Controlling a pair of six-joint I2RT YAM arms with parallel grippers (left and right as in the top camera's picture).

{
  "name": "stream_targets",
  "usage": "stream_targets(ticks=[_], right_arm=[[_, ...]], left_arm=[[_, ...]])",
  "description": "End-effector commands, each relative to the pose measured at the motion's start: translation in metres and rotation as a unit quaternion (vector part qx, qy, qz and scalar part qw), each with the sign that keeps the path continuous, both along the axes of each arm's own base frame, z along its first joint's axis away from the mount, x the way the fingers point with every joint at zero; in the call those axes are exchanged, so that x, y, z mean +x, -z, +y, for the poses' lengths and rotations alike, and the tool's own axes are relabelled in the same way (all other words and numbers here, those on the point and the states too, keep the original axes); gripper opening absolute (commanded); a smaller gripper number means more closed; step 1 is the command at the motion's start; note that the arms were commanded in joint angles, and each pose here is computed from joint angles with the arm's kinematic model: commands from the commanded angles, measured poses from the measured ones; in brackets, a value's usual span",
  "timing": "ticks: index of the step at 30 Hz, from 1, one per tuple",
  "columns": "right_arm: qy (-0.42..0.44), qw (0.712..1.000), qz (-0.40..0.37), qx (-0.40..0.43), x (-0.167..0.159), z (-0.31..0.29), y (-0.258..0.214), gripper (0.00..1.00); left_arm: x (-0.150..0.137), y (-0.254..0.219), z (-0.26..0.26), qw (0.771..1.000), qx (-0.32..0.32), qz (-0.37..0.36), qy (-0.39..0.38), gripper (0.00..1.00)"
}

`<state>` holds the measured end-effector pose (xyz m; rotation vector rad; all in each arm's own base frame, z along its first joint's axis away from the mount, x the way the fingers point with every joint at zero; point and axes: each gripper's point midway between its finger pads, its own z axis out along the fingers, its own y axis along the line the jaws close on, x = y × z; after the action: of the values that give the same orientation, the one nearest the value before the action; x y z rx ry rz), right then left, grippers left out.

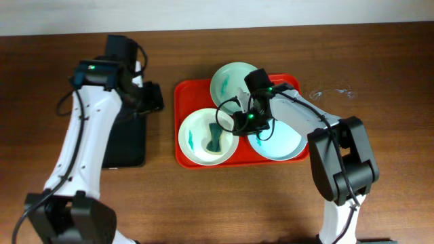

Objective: Clean dirty plates on tray and stack at the side
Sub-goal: 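Reach the right gripper to the front-left plate rim and grasp it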

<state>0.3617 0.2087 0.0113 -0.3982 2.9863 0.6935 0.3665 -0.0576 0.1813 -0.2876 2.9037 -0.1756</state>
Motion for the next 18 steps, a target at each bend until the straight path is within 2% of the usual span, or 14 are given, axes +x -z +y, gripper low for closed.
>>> stream_targets(ticks=[1, 3, 5, 7, 13, 18], right_arm=[[-0.002, 1.0, 0.015, -0.003, -0.006, -0.003, 0.011, 0.1], [-0.002, 1.0, 0.016, -0.001, -0.006, -0.003, 0.01, 0.1], [-0.002, 1.0, 0.016, 0.0, -0.006, -0.002, 0.01, 0.1], [-0.002, 1.0, 0.016, 0.0, -0.006, -0.002, 0.01, 0.1], [0.013, 1.0, 0.023, 0.01, -0.005, 0.002, 0.008, 0.09], [0.013, 1.0, 0.022, 0.01, -0.005, 0.002, 0.008, 0.09]], left_arm=[[-0.01, 0.035, -0.028, 0.997, -0.019, 0.051, 0.06, 0.39], [-0.015, 0.052, -0.051, 0.991, -0.05, 0.066, 0.108, 0.38], [-0.022, 0.066, -0.077, 0.979, -0.094, 0.075, 0.163, 0.46], [-0.026, 0.083, -0.094, 0.974, -0.113, 0.088, 0.178, 0.46], [-0.034, 0.117, -0.129, 0.963, -0.111, 0.101, 0.223, 0.54], [-0.042, 0.139, -0.148, 0.956, -0.113, 0.123, 0.242, 0.47]])
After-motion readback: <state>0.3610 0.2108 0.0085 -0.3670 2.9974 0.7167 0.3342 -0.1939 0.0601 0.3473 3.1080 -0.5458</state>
